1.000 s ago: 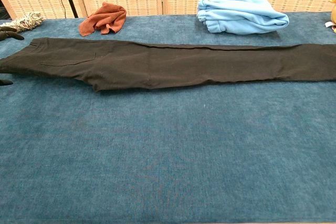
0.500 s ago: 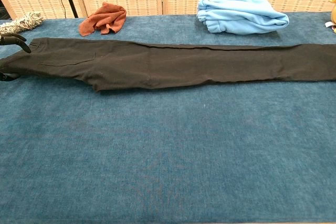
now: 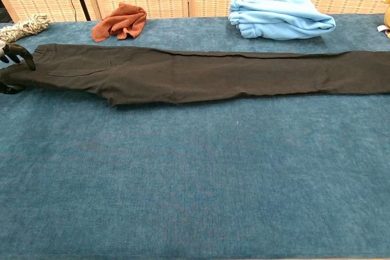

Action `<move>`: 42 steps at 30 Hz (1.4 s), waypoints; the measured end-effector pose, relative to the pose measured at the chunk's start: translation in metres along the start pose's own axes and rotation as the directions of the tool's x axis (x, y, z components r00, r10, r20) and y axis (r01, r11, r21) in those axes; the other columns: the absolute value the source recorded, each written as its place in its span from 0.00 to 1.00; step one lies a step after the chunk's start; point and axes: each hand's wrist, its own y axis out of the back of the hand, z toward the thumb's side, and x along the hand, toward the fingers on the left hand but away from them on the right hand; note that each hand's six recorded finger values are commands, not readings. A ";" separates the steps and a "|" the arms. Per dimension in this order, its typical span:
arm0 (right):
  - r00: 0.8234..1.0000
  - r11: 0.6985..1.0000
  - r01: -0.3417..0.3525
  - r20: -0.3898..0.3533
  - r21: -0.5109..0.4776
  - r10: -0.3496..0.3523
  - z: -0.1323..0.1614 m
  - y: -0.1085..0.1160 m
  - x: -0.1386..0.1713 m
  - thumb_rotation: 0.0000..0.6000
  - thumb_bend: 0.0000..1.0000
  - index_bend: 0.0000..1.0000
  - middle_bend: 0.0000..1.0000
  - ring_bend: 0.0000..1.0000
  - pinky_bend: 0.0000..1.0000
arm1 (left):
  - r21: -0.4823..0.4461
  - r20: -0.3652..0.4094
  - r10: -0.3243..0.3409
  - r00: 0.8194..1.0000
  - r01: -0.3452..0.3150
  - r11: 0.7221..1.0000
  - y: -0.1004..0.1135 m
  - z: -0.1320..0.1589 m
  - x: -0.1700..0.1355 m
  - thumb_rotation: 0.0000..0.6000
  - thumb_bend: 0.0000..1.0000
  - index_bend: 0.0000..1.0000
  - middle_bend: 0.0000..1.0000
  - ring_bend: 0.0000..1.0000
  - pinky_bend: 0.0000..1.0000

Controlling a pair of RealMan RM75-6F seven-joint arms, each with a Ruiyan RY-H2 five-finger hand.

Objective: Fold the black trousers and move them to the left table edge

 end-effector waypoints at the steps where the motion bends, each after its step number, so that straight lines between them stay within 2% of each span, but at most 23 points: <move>1: 1.000 1.000 0.000 0.000 -0.001 0.000 0.000 0.000 0.000 1.00 0.00 0.06 0.00 0.00 0.02 | 0.005 0.000 0.002 1.000 -0.002 1.000 0.000 0.000 0.000 1.00 0.29 0.42 0.26 0.26 0.25; 6: 1.000 1.000 -0.002 0.002 -0.014 0.002 0.000 0.000 0.001 1.00 0.00 0.06 0.00 0.00 0.02 | 0.025 -0.004 0.018 1.000 -0.018 1.000 0.004 0.001 0.003 1.00 0.37 0.49 0.32 0.30 0.27; 12: 1.000 1.000 -0.007 0.005 -0.028 0.007 0.001 0.000 0.001 1.00 0.00 0.06 0.00 0.00 0.02 | 0.039 -0.006 0.010 1.000 -0.010 0.999 0.003 0.002 0.005 1.00 0.43 0.50 0.33 0.32 0.31; 19: 1.000 0.999 -0.021 0.007 -0.035 0.021 0.001 -0.003 0.001 1.00 0.00 0.06 0.00 0.00 0.02 | 0.032 -0.004 0.004 1.000 -0.004 0.999 0.003 0.004 0.007 1.00 0.49 0.59 0.47 0.38 0.43; 23: 1.000 0.999 -0.028 0.009 -0.042 0.028 0.001 -0.004 0.001 1.00 0.00 0.06 0.00 0.00 0.02 | 0.049 -0.003 0.008 1.000 -0.007 0.999 0.005 0.001 0.006 1.00 0.50 0.62 0.50 0.40 0.45; 33: 0.999 0.998 -0.041 0.008 -0.055 0.042 0.003 -0.007 0.003 1.00 0.00 0.06 0.00 0.00 0.02 | 0.112 -0.041 0.019 0.999 -0.014 0.994 0.016 -0.026 -0.002 1.00 0.50 0.64 0.52 0.41 0.46; 42: 0.999 0.997 -0.054 0.003 -0.048 0.054 0.006 -0.012 0.004 1.00 0.00 0.06 0.00 0.00 0.02 | 0.134 -0.080 0.074 0.994 -0.062 0.989 0.042 -0.071 -0.029 1.00 0.50 0.66 0.53 0.42 0.47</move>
